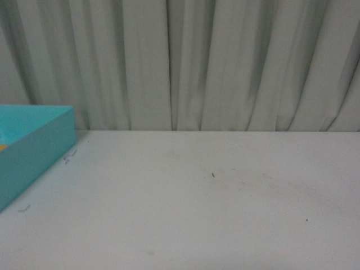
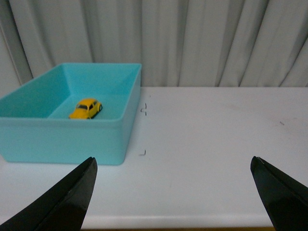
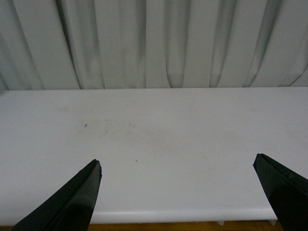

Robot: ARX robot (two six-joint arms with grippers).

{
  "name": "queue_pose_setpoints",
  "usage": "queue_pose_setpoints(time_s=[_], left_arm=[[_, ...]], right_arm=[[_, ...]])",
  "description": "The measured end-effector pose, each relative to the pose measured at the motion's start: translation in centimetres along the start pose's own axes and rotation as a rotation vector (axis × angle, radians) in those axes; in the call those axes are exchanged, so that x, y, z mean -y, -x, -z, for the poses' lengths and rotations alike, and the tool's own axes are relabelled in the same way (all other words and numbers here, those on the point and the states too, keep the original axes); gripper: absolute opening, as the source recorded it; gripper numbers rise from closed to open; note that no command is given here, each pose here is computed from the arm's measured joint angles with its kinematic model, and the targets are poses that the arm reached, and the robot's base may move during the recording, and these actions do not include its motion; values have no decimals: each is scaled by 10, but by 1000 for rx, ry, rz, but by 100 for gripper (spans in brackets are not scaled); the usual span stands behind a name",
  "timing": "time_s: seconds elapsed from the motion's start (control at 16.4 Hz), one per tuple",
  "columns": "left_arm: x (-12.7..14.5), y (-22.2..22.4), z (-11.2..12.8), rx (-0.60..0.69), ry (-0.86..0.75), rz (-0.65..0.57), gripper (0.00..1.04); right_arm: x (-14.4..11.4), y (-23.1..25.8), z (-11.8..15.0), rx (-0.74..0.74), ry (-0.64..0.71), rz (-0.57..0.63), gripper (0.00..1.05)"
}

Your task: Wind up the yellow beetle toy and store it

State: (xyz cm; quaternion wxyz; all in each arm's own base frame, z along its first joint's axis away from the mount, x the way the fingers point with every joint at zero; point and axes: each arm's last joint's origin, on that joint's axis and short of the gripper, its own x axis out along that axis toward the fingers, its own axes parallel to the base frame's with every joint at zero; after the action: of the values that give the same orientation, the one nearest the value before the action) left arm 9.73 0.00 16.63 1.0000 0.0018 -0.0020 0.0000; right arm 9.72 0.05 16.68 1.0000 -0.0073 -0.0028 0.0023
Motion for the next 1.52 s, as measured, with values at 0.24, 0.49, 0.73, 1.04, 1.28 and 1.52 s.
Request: queue_pose_setpoints(time_s=[0.24,0.49,0.73,1.04,1.28,1.52], left_arm=[[0,0,0,0,2,0,98],[0,0,0,0,3,-1,98],[0,0,0,0,3,0,98],[0,0,0,1,4,-1,98],[0,0,0,0,4,-2,98],[0,0,0,-4,3,-1,98]], right_arm=[[0,0,0,-1,-1,1,98],[0,0,0,0,-2,-1,98],[0,0,0,-2,-4,0,98],[0,0,0,-1,-4,-1,98],[0,0,0,-1,-5,0,98],[0,0,0,-4,-4,0,98]])
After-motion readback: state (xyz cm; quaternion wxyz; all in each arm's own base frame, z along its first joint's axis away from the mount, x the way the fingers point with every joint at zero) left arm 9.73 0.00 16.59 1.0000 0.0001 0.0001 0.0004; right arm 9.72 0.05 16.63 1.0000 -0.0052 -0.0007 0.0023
